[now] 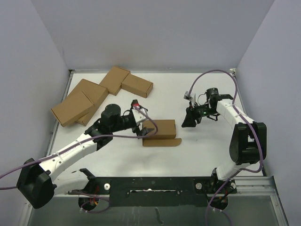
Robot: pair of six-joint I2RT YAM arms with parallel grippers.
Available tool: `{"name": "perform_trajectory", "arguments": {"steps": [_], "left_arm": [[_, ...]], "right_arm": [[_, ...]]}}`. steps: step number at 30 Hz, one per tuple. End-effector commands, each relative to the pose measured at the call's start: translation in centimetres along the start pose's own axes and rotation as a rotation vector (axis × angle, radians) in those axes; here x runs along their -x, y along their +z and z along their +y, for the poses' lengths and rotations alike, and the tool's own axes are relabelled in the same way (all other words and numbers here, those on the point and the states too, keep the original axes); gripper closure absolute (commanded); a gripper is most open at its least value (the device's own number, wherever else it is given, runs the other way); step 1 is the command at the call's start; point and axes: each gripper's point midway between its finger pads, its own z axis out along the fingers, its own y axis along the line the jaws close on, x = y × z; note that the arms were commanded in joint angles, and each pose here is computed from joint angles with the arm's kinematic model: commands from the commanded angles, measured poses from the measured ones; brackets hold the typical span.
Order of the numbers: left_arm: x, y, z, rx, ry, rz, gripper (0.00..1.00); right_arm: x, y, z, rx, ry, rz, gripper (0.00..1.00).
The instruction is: Fold the paper box
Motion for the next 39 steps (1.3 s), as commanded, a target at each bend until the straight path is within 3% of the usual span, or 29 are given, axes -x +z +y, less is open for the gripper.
{"name": "perform_trajectory", "arguments": {"steps": [1,5,10,20,39], "left_arm": [[-4.6,-0.5,-5.2,-0.304,0.466,0.094,0.02],[-9.3,-1.1,-8.1,-0.443,0.618,0.193,0.02],[-11.7,0.4,-7.8,-0.405,0.713,0.212,0.02],[-14.9,3.1,-7.3,-0.381,0.75,0.244,0.02],[-18.5,3.7,-5.6,-0.285,0.788,0.345,0.02]], "right_arm": [[1.9,-1.1,0.4,-0.03,-0.132,-0.086,0.55],[1.9,-1.3,0.5,-0.033,-0.141,-0.099,0.55],[1.4,-1.0,0.6,0.002,-0.124,-0.099,0.55],[1.5,-1.2,1.0,-0.001,-0.15,-0.111,0.53],[1.5,-1.0,1.7,0.019,-0.179,-0.114,0.52]]}}
